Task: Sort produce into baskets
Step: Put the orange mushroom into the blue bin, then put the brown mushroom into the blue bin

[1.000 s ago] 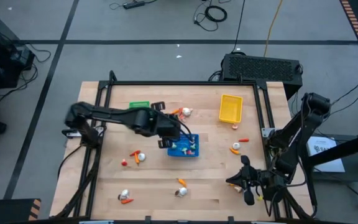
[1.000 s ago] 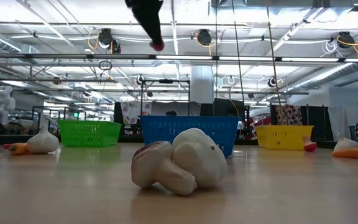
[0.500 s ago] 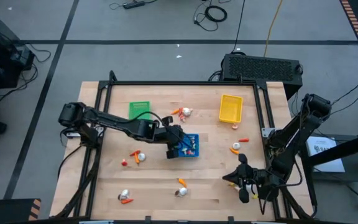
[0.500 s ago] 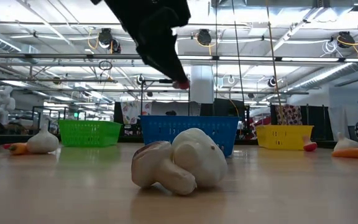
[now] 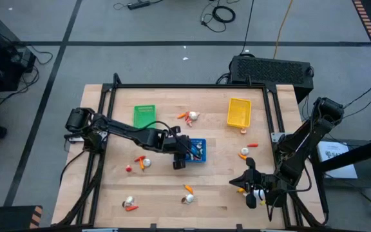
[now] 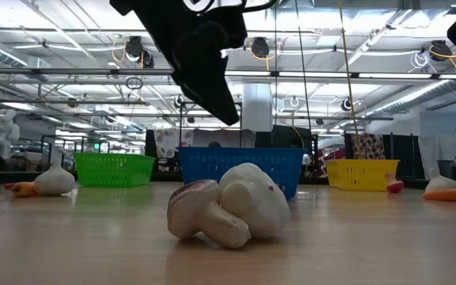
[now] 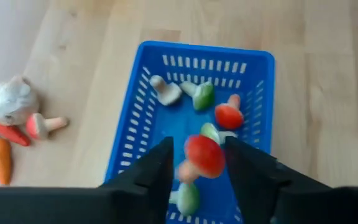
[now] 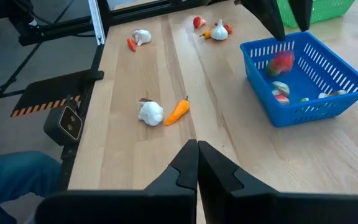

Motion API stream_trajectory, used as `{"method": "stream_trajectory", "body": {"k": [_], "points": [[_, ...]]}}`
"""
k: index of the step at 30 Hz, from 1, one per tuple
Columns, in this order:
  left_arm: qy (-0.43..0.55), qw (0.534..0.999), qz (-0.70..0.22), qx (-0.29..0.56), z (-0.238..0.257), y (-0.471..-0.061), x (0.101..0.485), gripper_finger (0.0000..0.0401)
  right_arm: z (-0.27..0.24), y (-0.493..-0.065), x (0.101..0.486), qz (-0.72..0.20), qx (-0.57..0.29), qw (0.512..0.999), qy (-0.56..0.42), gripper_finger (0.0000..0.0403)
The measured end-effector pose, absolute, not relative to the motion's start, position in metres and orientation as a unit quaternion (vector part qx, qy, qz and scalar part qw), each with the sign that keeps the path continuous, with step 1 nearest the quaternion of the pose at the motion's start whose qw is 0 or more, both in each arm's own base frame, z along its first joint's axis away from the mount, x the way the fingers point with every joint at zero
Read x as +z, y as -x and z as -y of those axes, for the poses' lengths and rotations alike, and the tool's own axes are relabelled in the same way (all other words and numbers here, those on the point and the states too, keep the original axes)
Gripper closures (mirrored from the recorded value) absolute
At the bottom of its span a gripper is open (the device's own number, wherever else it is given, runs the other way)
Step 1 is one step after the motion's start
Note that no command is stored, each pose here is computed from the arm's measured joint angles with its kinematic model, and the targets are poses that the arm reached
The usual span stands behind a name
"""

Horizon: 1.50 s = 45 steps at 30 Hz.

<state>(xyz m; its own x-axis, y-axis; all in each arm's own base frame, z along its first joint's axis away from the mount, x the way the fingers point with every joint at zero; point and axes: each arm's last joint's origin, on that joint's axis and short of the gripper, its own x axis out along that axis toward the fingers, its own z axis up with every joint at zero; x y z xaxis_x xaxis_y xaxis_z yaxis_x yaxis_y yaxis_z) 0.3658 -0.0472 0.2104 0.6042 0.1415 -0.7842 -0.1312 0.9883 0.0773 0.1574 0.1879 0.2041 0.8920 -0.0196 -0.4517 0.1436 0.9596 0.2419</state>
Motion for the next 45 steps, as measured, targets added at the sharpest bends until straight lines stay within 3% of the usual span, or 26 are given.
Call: {"method": "stream_trajectory", "body": {"k": [5, 11, 19, 24, 31, 45], "points": [[0.0, 0.898, -0.433, 0.078, 0.049, -0.367, 0.215, 0.02, -0.188, -0.157, 0.204, -0.229, -0.042, 0.963, -0.135, 0.0403], [0.005, 0.91, -0.41, 0.063, 0.053, -0.372, 0.244, 0.0191, -0.188, -0.157, 0.204, -0.23, -0.043, 0.963, -0.134, 0.0403], [0.067, 0.901, -0.405, -0.137, 0.113, -0.362, 0.267, 0.019, -0.187, -0.157, 0.203, -0.233, -0.044, 0.963, -0.131, 0.0403], [0.025, 0.89, -0.417, -0.182, 0.169, -0.348, 0.251, 0.019, -0.188, -0.157, 0.2, -0.237, -0.047, 0.962, -0.125, 0.0403], [-0.018, 0.926, -0.343, -0.157, 0.221, -0.351, 0.23, 0.019, -0.188, -0.157, 0.2, -0.236, -0.047, 0.962, -0.125, 0.0403], [0.009, 0.899, -0.419, -0.129, 0.234, -0.355, 0.177, 0.019, -0.185, -0.161, 0.2, -0.236, -0.055, 0.962, -0.125, 0.0403]]}}
